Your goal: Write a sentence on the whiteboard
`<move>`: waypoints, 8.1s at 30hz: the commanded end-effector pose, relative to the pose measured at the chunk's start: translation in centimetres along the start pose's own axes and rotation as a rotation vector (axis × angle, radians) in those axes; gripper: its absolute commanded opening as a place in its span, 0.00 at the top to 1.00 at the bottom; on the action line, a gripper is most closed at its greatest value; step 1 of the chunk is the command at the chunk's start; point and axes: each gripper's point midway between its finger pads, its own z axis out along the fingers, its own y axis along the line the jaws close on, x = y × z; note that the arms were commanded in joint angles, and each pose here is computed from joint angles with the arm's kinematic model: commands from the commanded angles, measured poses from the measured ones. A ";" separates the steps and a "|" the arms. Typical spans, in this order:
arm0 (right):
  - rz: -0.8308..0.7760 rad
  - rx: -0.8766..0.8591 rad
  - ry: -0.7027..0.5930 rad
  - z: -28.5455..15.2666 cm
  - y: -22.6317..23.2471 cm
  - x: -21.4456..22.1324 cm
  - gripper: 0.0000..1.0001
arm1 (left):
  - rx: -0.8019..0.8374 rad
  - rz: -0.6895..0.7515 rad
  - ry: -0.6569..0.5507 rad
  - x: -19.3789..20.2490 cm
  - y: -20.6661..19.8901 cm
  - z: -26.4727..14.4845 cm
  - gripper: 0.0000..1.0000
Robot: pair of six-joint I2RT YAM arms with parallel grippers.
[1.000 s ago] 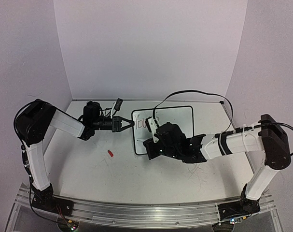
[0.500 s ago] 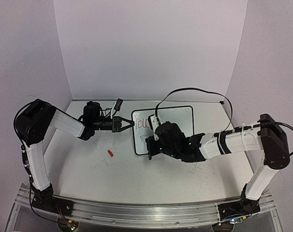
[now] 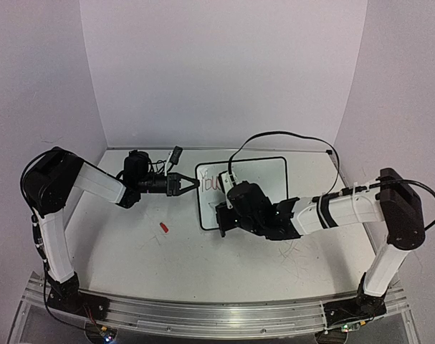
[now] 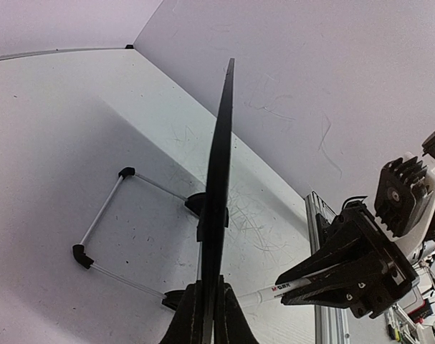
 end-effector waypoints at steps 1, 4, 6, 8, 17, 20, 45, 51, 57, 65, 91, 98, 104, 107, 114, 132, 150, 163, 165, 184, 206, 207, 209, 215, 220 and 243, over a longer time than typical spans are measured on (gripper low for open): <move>0.013 0.020 -0.043 0.4 0.1 -1.8 1.00 | 0.047 0.056 -0.005 -1.7 -2.3 0.6 1.00; 0.006 0.017 -0.044 0.5 0.3 -2.0 1.00 | 0.048 0.054 -0.003 -1.6 -2.3 0.7 1.00; 0.001 0.009 -0.042 0.7 0.5 -2.1 1.00 | 0.047 0.055 -0.003 -1.6 -2.3 0.7 1.00; -0.004 0.000 -0.037 0.8 0.7 -2.0 1.00 | 0.047 0.056 -0.003 -1.6 -2.3 0.7 1.00; -0.007 -0.023 0.004 1.2 1.1 -0.9 1.00 | 0.047 0.057 -0.003 -1.7 -2.3 0.7 1.00; -0.006 -0.028 0.018 1.1 1.0 -0.3 1.00 | 0.047 0.056 -0.003 -1.7 -2.3 0.7 1.00; -0.001 -0.012 0.088 0.9 0.1 2.0 1.00 | 0.043 0.053 0.002 -1.5 -2.1 0.7 1.00; 0.008 0.014 0.078 0.7 -0.8 1.6 1.00 | 0.042 0.053 0.003 -1.5 -2.1 0.7 1.00; 0.016 0.028 0.062 0.5 -1.4 0.9 1.00 | 0.039 0.054 0.003 -1.5 -2.0 0.7 1.00; 0.027 0.063 0.023 0.4 -2.3 -0.6 1.00 | 0.039 0.050 0.006 -1.4 -1.9 0.9 1.00; 0.039 0.061 -0.040 0.5 -2.5 -3.4 1.00 | 0.038 0.054 0.007 -1.5 -1.8 0.9 1.00; 0.040 0.058 -0.046 0.6 -2.4 -3.6 1.00 | 0.038 0.051 0.009 -1.4 -1.7 0.9 1.00; 0.041 0.059 -0.053 0.5 -2.5 -3.8 1.00 | 0.038 0.051 0.009 -1.4 -1.7 0.9 1.00; 0.044 0.058 -0.055 0.5 -2.5 -3.8 1.00 | 0.037 0.049 0.010 -1.3 -1.7 0.9 1.00; 0.052 0.046 -0.042 0.9 -2.3 -3.3 1.00 | 0.036 0.051 0.009 -1.3 -1.8 0.9 1.00; 0.140 0.026 -0.008 1.3 -2.5 -2.9 1.00 | 0.035 0.050 0.012 -1.2 -1.8 0.8 1.00; 0.093 0.058 0.059 0.9 -3.3 0.3 1.00 | 0.034 0.054 0.010 -1.3 -1.8 0.8 1.00; 0.094 0.050 0.071 0.3 -3.0 1.0 1.00 | 0.036 0.055 0.010 -1.3 -1.9 0.8 1.00; 0.094 0.050 0.070 0.3 -3.0 1.0 1.00 | 0.036 0.054 0.011 -1.3 -1.9 0.8 1.00; 0.052 -0.179 -0.137 -4.9 0.5 -4.8 1.00 | 0.036 0.058 0.010 -1.4 -2.0 0.8 1.00; -0.036 -0.030 -0.057 -2.2 -0.6 -2.8 1.00 | 0.033 0.057 0.010 -1.4 -2.0 0.8 1.00; -0.035 -0.020 -0.066 -2.3 -0.7 -3.0 1.00 | 0.032 0.057 0.010 -1.3 -2.0 0.8 1.00; -0.036 -0.002 -0.084 -2.5 -1.1 -3.5 1.00 | 0.031 0.056 0.011 -1.3 -1.9 0.8 1.00; -0.046 0.018 -0.092 -2.1 -1.3 -3.9 1.00 | 0.030 0.058 0.012 -1.3 -1.9 0.8 1.00; -0.061 -0.014 -0.081 -1.6 -0.4 -3.9 1.00 | 0.031 0.059 0.012 -1.3 -1.9 0.8 1.00; -0.046 0.027 -0.034 -0.6 -1.1 -2.3 1.00 | 0.032 0.060 0.013 -1.3 -1.9 0.8 1.00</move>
